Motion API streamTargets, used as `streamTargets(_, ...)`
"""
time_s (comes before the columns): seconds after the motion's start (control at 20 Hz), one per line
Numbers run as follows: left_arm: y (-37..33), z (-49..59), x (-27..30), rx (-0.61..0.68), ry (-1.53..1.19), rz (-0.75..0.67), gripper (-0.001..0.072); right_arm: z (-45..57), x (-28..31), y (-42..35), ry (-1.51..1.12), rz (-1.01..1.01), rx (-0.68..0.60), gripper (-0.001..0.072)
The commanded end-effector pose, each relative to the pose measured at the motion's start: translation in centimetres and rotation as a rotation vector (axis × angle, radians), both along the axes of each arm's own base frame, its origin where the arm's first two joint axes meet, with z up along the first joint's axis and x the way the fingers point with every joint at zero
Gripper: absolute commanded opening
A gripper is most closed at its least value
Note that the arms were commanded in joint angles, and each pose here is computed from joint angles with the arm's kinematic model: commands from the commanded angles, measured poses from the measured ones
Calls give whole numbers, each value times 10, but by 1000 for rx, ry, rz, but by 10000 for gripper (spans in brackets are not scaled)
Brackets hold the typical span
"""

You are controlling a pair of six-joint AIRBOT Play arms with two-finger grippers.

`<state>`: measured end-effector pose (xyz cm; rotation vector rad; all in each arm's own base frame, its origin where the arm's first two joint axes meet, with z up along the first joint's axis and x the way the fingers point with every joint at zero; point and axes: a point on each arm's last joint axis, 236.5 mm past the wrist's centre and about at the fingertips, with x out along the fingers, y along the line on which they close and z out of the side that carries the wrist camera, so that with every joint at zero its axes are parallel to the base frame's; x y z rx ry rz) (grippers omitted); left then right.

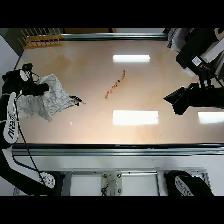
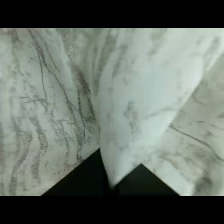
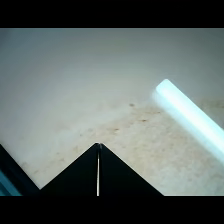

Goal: Fold the clothes and pants, and hang the long-sleeved shirts on hangers.

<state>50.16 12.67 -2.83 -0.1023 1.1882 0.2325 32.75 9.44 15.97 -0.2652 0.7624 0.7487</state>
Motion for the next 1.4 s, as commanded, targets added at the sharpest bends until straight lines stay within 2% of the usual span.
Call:
streamTargets(0.0,-55,88,1,-24,-152,-83,11,0,0,0,1,0,0,25)
streamTargets(0.2,-173,198,-31,-128,-348,-295,11,0,0,0,1,0,0,25)
streamTargets(0.45,-327,315,-93,-260,-677,-628,11,0,0,0,1,0,0,25)
streamTargets(0.55,-375,369,-122,-335,-860,-730,11,0,0,1,1,1,3,25)
streamTargets(0.65,-396,391,-144,-352,-935,-792,11,6,0,9,-5,11,47,25)
streamTargets(0.75,-400,367,-149,-319,-841,-820,11,16,-1,21,-13,26,110,25)
streamTargets(0.85,-392,310,-143,-279,-629,-802,11,22,-2,28,-18,36,151,25)
streamTargets(1.0,-374,199,-139,-207,-241,-761,11,21,9,19,-42,-5,128,24)
streamTargets(1.2,-360,60,-163,-155,100,-732,11,-19,33,-61,70,-406,-40,26)
streamTargets(1.25,-353,35,-175,-143,168,-722,11,-33,32,-81,129,-530,-62,68)
streamTargets(1.35,-339,1,-197,-123,276,-710,11,-68,25,-99,255,-690,-60,720)
